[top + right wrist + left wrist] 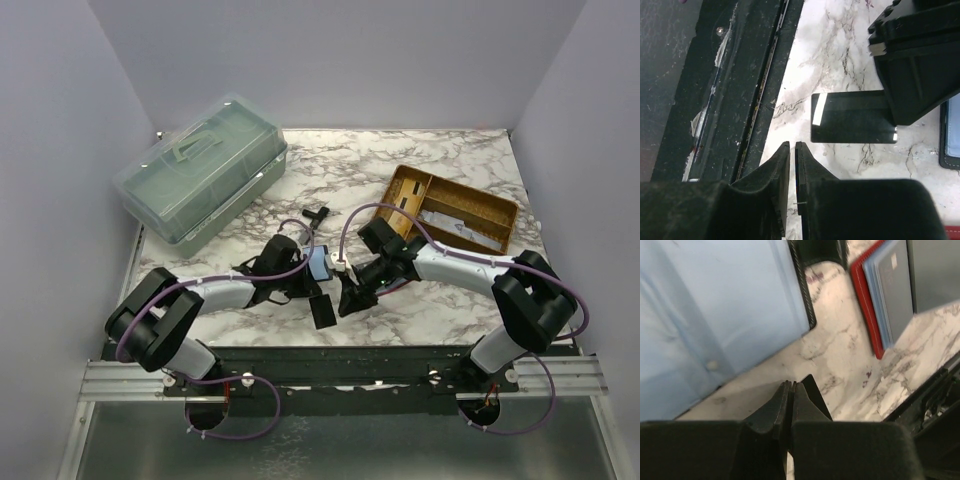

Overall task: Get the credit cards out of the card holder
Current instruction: Pick up the credit card at the corner of the board.

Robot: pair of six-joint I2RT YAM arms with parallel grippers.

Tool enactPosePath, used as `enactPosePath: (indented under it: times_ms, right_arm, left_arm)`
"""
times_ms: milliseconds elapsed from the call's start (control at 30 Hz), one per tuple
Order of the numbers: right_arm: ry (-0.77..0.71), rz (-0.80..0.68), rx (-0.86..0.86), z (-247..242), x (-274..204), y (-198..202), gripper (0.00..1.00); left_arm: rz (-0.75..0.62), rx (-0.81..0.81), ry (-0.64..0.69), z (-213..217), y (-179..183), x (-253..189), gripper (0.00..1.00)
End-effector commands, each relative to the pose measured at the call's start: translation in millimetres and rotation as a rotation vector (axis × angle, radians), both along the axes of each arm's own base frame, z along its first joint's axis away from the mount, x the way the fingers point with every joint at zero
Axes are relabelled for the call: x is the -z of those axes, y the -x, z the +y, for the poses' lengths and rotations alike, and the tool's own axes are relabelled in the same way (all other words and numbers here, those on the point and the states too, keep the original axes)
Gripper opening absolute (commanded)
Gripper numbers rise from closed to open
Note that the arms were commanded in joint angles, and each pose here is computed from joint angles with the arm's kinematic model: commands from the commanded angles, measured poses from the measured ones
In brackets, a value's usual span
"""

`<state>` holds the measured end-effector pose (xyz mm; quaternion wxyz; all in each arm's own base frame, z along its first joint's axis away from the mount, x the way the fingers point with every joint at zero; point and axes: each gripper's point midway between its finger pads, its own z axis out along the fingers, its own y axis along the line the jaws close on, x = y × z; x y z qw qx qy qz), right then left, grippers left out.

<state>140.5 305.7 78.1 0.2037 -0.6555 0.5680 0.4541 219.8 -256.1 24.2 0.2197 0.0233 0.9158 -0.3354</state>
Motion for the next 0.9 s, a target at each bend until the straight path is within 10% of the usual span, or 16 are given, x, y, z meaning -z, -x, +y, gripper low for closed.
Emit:
enactPosePath:
  times_ms: [0,867]
  right_arm:
    - [-0.037,-0.019,-0.076,0,-7,15,0.17]
    - [0.136,-0.328,-0.237,14,17,52,0.51]
  left_arm:
    - [0.141,0.077,-0.059,5,48,23,0.00]
    - [0.233,0.083,-0.043,7,79,22,0.00]
